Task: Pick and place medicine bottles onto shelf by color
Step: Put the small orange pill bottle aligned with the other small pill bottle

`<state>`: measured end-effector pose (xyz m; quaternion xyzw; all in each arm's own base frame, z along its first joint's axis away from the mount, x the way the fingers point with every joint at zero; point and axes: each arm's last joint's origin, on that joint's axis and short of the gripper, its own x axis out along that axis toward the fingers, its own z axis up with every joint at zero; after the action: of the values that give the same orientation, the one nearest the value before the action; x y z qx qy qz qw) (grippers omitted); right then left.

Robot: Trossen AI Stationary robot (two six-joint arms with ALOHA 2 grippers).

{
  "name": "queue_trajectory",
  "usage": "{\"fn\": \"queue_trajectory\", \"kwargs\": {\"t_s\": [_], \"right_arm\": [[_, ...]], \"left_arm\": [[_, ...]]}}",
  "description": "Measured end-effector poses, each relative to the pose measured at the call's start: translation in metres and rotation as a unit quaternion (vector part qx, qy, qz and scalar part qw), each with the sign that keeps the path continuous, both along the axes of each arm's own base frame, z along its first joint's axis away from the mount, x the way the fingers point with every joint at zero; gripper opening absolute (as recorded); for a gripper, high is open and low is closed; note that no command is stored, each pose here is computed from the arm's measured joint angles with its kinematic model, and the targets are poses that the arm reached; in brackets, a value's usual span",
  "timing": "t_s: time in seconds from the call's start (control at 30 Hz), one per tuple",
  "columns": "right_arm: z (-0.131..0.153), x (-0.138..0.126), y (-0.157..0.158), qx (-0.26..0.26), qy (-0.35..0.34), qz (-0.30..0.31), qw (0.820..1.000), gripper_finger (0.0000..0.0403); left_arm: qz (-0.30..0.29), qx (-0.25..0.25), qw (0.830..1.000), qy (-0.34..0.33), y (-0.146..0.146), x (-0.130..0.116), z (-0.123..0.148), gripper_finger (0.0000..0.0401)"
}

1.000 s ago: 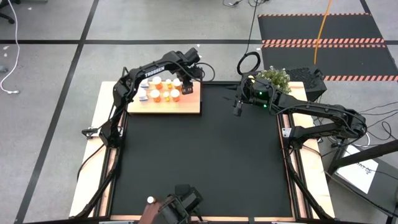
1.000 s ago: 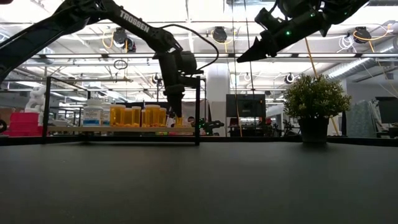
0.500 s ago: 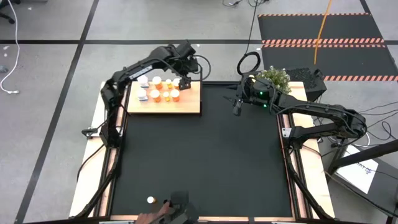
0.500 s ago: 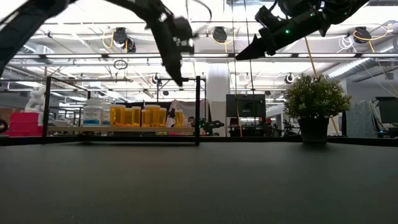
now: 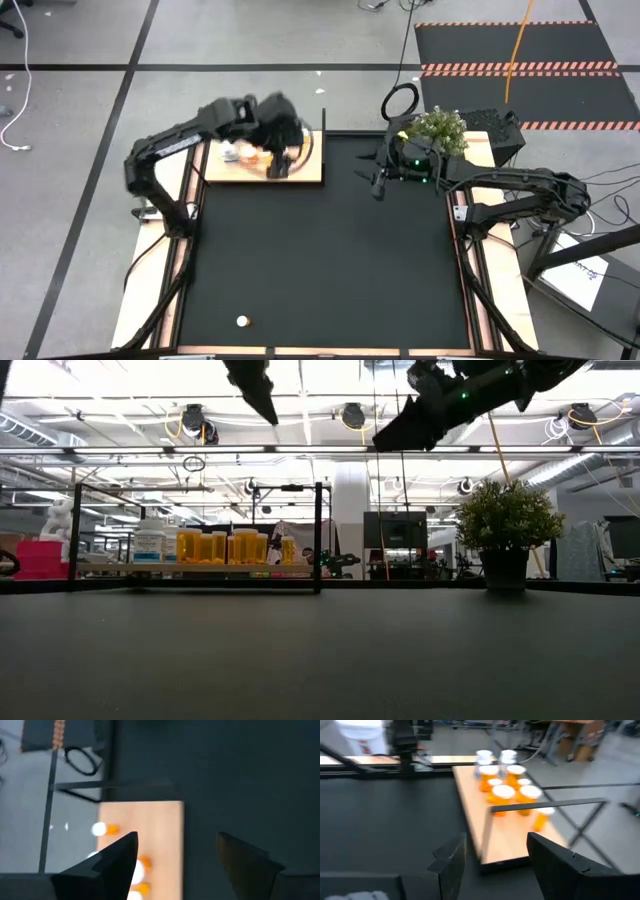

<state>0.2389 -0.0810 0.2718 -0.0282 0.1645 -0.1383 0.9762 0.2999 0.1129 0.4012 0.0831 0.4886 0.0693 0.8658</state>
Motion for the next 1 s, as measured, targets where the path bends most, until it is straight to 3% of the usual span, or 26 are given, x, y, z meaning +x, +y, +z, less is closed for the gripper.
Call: {"fn": "queue_trajectory", "kwargs": {"t_s": [0.17,0.43,0.6,0.83,1.0], "right_arm": [[-0.001,0.007,0.027,0.016,0.003,0.048,0.999,0.0203],[0.003,0.013,0.048,0.024,-0.021,0.086,0.996,0.0203],[0.0,0.016,0.058,0.044,-0.02,0.1,0.994,0.0203],[-0.004,0.017,0.077,0.047,-0.003,0.127,0.991,0.0203],[-0.005,0.017,0.083,0.037,0.003,0.117,0.992,0.0203]], "left_arm": [[-0.027,0.021,0.999,-0.002,-0.061,-0.015,-0.016,0.0271],[-0.017,-0.004,1.0,0.0,-0.138,-0.058,-0.049,0.0271],[0.002,-0.023,1.0,-0.004,-0.174,-0.071,-0.063,0.0271],[-0.016,-0.042,0.999,0.014,-0.216,-0.085,-0.08,0.0271],[-0.018,-0.113,0.993,0.027,-0.231,-0.092,-0.08,0.0271]]}}
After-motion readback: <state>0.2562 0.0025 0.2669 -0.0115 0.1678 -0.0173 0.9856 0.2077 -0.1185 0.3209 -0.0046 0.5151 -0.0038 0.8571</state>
